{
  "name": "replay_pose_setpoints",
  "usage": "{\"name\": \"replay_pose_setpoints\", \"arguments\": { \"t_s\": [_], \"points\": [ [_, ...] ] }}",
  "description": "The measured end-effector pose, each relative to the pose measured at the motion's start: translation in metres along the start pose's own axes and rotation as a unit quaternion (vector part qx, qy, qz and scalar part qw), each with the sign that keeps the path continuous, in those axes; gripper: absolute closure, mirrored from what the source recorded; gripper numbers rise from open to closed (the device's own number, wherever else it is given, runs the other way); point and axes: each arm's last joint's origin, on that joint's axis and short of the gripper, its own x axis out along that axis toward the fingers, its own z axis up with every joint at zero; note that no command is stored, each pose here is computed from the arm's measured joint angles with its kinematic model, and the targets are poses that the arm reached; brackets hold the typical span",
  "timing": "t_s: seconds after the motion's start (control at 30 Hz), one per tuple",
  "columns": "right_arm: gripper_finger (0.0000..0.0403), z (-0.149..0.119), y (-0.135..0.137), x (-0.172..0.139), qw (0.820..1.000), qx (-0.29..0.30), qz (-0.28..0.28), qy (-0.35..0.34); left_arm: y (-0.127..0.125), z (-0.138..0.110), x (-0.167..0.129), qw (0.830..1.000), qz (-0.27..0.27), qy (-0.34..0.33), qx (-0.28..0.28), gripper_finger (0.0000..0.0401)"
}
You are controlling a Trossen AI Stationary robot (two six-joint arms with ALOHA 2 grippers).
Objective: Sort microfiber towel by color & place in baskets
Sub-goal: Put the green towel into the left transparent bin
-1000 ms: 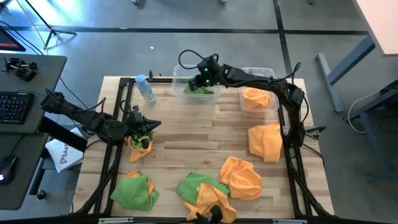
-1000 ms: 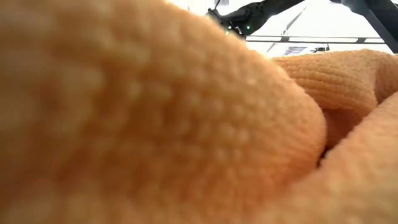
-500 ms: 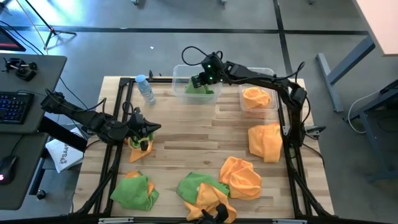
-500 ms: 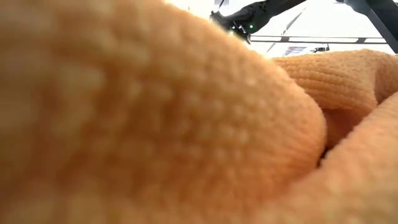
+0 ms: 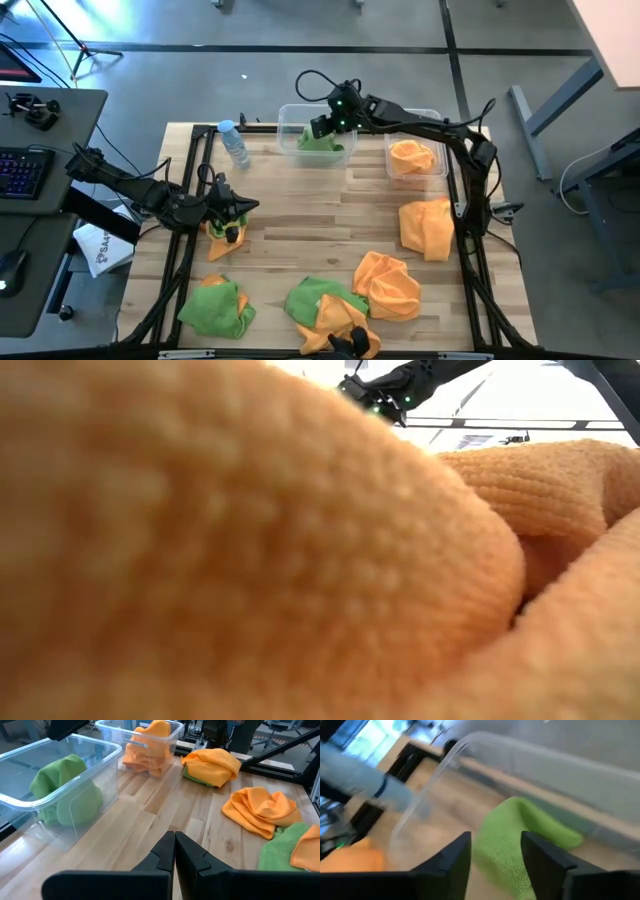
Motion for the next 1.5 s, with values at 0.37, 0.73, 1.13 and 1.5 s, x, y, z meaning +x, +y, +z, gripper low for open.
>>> {"name": "replay_pose_setpoints", "arguments": {
  "t_s": [0.37,0.73,1.13,1.5],
  "points": [
    [0.0339,0.011,0.004,-0.072,0.996,-0.079,-0.032,-0.015,0.0,0.0,0.0,1.0,0.0,0.0,0.0,0.0401],
    [0.037,-0.059,0.049,-0.111,0.973,-0.225,0.016,0.051,-0.005,0.002,0.0,0.997,-0.058,0.002,0.053,0.0401],
    [0.0402,-0.2,0.043,-0.16,0.972,-0.144,0.187,-0.02,-0.008,0.003,0.0,0.994,-0.106,0.016,0.007,0.0401],
    [0.0402,-0.25,0.048,-0.206,0.941,-0.257,0.218,-0.013,-0.02,-0.001,0.011,0.989,-0.141,0.04,0.012,0.0401]
  ]
}}
